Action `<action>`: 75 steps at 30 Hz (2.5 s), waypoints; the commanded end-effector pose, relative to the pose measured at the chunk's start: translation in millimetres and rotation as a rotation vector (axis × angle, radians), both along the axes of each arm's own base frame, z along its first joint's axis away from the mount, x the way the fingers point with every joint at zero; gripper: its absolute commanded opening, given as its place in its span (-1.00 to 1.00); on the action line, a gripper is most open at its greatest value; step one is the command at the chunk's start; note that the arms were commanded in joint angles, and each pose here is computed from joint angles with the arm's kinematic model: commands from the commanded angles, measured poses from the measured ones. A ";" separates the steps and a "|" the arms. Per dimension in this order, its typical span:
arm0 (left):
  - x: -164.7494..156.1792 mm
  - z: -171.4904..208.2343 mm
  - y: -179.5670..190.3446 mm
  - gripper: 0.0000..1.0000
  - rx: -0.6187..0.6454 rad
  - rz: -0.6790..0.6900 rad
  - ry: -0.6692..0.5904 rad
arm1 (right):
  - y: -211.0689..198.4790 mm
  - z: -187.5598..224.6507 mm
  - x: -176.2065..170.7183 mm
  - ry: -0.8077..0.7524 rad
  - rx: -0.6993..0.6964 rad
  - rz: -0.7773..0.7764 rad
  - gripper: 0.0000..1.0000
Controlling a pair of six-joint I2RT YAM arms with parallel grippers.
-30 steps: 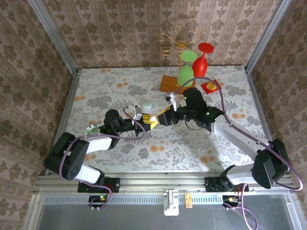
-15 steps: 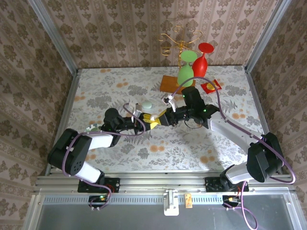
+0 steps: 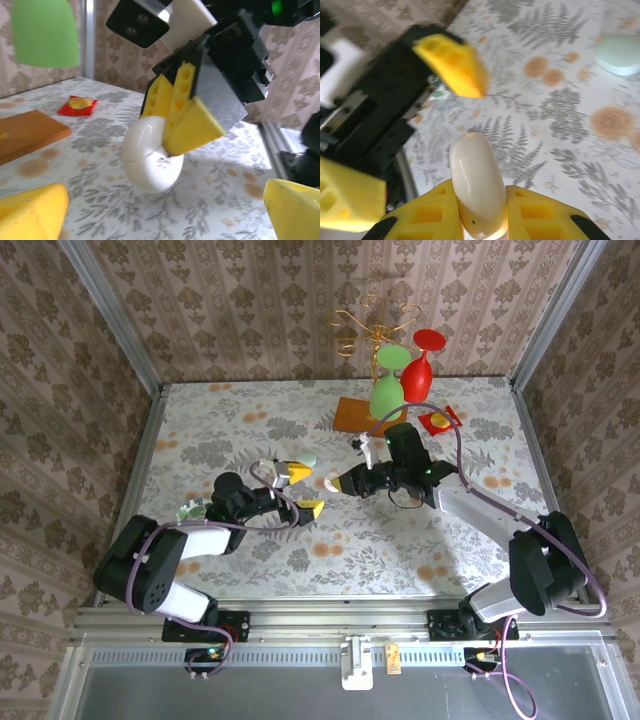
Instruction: Insert wireless bluetooth earbuds into charging case
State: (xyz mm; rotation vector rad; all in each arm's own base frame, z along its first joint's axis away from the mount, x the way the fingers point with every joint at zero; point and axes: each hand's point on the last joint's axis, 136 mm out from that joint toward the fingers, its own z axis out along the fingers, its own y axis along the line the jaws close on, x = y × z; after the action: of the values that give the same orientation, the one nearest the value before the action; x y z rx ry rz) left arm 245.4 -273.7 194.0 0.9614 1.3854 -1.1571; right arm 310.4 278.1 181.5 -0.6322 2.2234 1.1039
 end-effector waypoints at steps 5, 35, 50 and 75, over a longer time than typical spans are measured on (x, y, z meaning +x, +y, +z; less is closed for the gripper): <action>14.9 -27.2 14.2 1.00 0.265 0.165 -0.183 | -26.3 -74.2 40.3 0.205 -0.177 -0.300 -0.68; 87.6 -21.9 139.8 1.00 0.476 0.910 -0.113 | -124.9 -37.2 76.0 -0.114 -0.360 -0.674 0.51; 89.9 -67.9 251.9 1.00 0.487 1.260 0.036 | -274.7 -30.5 80.2 -0.503 -0.637 -1.081 1.00; 155.3 -98.1 266.4 1.00 0.430 1.253 0.122 | -295.2 -82.8 87.3 -0.491 -0.447 -1.042 1.00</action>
State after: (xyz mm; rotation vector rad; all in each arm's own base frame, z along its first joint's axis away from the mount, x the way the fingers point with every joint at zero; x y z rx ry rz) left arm 390.6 -2.7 79.5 0.1316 1.9569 0.0648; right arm 394.5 -21.7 92.1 0.1489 1.9433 -0.0935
